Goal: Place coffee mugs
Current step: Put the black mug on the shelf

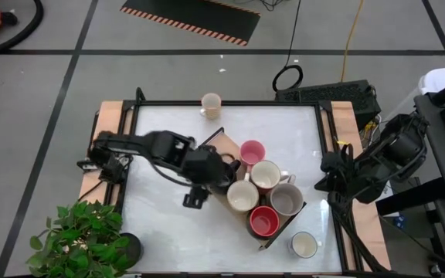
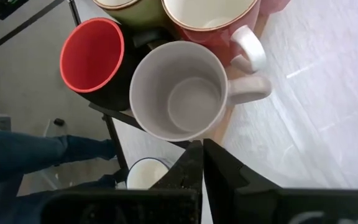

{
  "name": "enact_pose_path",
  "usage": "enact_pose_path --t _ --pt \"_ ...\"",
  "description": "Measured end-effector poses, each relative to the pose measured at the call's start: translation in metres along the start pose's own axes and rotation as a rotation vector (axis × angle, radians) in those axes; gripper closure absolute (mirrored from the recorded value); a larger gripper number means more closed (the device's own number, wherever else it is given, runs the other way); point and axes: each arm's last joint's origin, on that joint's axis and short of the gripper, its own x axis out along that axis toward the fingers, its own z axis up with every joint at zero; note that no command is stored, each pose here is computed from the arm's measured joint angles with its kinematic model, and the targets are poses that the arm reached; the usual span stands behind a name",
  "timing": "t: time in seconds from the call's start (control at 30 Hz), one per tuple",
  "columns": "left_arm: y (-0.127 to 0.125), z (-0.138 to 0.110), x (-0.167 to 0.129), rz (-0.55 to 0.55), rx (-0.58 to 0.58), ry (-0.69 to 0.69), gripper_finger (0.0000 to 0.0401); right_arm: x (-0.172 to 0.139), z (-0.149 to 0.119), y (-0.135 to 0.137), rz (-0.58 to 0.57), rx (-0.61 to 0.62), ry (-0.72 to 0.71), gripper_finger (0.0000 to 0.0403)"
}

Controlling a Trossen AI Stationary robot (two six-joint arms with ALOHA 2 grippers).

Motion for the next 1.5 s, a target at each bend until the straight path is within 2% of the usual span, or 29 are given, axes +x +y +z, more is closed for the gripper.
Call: enact_pose_path --t 0.2,0.4,0.57,0.7,0.93,1.13,1.27,1.5 --pt "0.018 -0.009 -0.037 0.082 -0.103 -0.103 0.0144 -0.002 0.000 -0.002 0.002 -0.046 -0.009 0.0403" --pt "0.054 -0.019 -0.046 0.173 -0.216 -0.079 0.0212 -0.002 0.000 -0.002 0.002 -0.102 -0.010 0.0403" --pt "0.081 -0.024 -0.028 0.210 -0.285 -0.037 0.0278 -0.002 0.000 -0.002 0.004 -0.096 -0.009 0.0403" --pt "0.093 -0.029 -0.002 0.194 -0.318 0.008 0.0313 -0.002 0.000 -0.002 0.006 -0.040 -0.005 0.0403" --pt "0.091 -0.034 0.030 0.181 -0.376 0.045 0.0322 -0.002 -0.004 0.000 0.054 0.038 0.102 0.0403" --pt "0.077 -0.028 0.037 0.127 -0.367 0.009 0.0322 -0.003 -0.004 0.000 0.067 -0.053 0.116 0.0403" --pt "0.069 -0.024 0.039 0.130 -0.366 -0.024 0.0322 -0.004 -0.004 -0.002 0.074 -0.113 0.111 0.0403" --pt "0.063 -0.022 0.039 0.132 -0.371 -0.038 0.0322 -0.010 -0.005 -0.007 0.091 -0.091 0.101 0.0403"
